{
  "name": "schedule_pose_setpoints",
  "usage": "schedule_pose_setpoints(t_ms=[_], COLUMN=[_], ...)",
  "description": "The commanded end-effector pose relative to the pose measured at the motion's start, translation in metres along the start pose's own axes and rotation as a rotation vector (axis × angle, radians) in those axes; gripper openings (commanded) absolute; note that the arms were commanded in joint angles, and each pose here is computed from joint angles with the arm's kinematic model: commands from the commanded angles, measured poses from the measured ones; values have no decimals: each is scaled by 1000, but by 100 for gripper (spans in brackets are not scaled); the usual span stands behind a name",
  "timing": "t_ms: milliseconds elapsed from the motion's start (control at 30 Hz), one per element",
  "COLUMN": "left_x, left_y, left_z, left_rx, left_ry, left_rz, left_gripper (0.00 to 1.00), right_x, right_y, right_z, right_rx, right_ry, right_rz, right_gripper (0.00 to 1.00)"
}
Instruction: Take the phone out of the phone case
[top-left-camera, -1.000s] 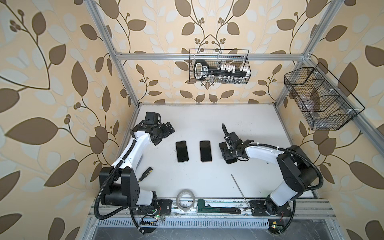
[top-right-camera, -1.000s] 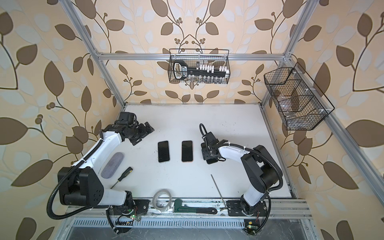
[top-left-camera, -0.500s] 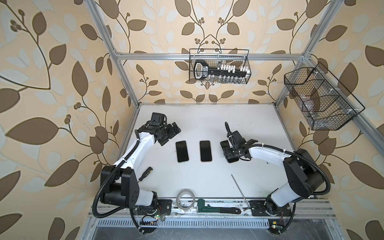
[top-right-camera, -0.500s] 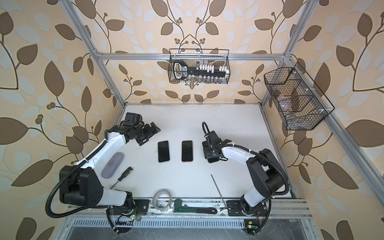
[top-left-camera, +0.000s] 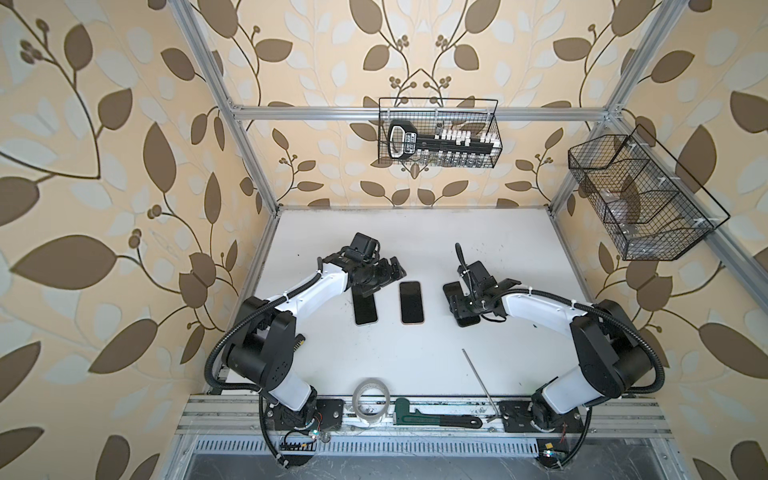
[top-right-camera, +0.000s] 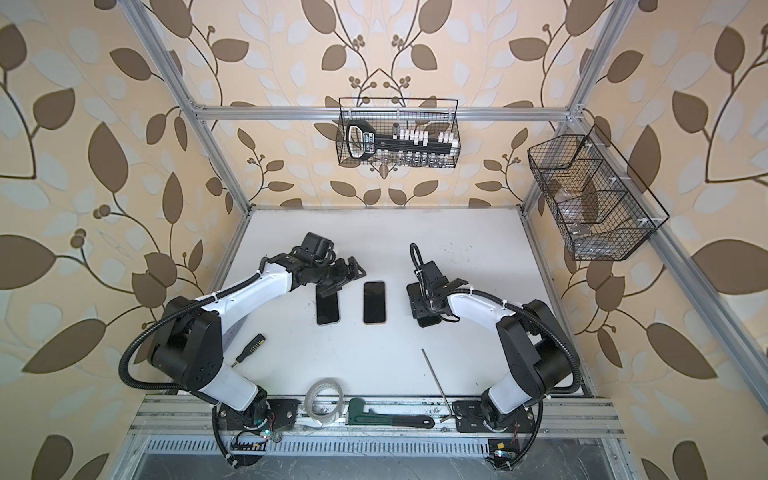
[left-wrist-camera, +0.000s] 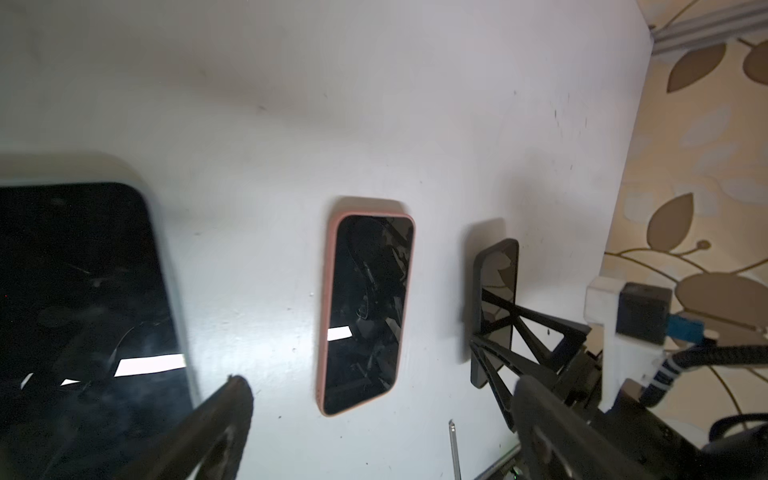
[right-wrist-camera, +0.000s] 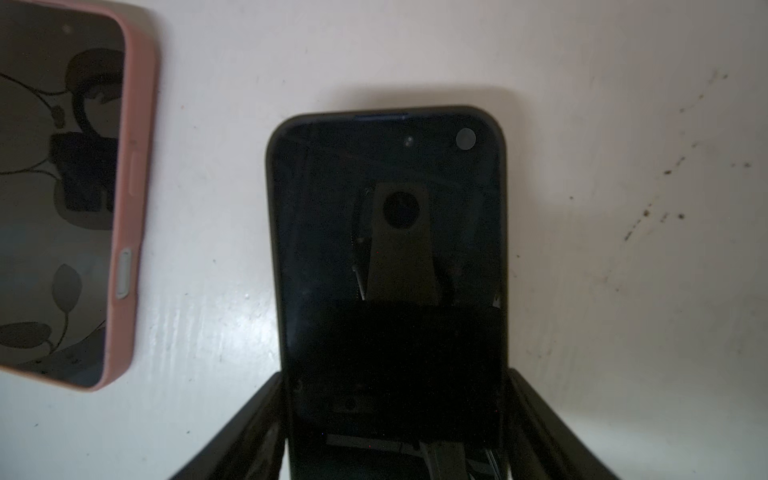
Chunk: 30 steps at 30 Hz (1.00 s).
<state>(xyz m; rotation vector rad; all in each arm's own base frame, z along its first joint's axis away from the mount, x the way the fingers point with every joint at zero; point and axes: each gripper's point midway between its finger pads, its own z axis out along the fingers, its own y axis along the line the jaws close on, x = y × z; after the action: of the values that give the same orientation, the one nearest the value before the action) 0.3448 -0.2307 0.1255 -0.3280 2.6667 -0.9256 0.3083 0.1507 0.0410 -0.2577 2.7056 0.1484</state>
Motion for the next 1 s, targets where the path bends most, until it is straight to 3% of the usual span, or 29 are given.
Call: schedule_pose_setpoints(t_ms=[0, 367, 700, 867, 967], left_x=[-7, 13, 30, 33, 34], left_y=[-48, -93, -106, -113, -115], left_z=[3, 39, 49, 49, 50], left_rx=[152, 288, 335, 365, 374], left_ry=[-19, 16, 29, 26, 25], left_rz=[69, 138, 135, 115, 113], left_gripper=[99, 99, 90, 82, 71], right_x=[-9, -20, -32, -37, -39], right_y=[8, 37, 56, 62, 63], right_z=[-17, -46, -69, -76, -78], right_rx=[-64, -256, -383, -423, -435], right_ry=[-37, -52, -78, -96, -105], right_rz=[-6, 18, 52, 64, 71], right_gripper=[74, 74, 74, 74, 74])
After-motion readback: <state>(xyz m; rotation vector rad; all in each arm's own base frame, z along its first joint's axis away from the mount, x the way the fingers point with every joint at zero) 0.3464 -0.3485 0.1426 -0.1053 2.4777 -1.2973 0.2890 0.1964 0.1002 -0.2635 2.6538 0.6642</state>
